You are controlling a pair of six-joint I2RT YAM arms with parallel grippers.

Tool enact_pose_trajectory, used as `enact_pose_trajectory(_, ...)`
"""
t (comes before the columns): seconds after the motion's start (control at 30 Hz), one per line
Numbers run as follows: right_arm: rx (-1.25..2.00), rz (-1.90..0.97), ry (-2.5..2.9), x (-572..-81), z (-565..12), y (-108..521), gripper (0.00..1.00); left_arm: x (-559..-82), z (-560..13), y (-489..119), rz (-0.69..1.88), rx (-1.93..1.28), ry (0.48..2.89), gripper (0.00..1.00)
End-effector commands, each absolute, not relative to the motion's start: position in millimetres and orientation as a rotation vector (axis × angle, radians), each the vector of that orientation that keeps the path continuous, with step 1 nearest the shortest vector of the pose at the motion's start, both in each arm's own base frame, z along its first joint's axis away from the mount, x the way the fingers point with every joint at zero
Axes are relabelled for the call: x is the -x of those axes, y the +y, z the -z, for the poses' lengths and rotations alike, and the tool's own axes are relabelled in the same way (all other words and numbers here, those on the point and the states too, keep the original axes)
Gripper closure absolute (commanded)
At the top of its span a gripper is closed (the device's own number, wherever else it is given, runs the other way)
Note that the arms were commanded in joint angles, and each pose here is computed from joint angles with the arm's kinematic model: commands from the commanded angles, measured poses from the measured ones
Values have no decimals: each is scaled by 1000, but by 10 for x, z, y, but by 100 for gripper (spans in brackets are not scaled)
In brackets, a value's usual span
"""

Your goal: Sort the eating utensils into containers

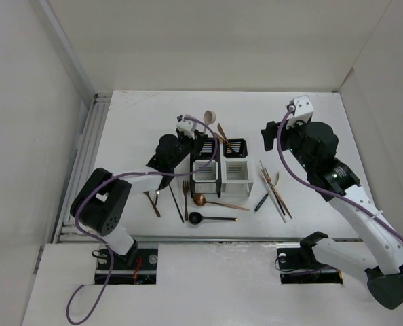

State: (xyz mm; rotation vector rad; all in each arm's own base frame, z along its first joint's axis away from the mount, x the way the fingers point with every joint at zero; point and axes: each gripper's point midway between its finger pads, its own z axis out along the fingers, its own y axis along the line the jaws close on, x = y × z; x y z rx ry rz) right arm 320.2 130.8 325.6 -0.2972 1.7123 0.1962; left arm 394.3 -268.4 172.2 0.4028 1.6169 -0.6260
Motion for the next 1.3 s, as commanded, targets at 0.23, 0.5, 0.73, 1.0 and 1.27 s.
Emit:
enact_pose_trajectory(0.23,289,-152,1665,-3174,-3462,1228,12,-3987,-1778,-2710,590,-438,1533,100)
enact_pose_trajectory(0.5,296,-133,1685,-3241,-3407,1241,10,-3882,-1575,-2724,606,-457,1591,98)
enact_pose_trajectory(0.73,308,-123,1693,-3281,-3386,1258,9,-3775,-1402,-2712,611,-468,1648,64)
enact_pose_trajectory(1.0,305,-125,1684,-3306,-3421,1271,9,-3737,-1317,-2646,586,-466,1667,63)
enact_pose_trajectory(1.27,323,-140,1693,-3318,-3385,1315,9,-3939,-1847,-2407,449,-358,1594,47)
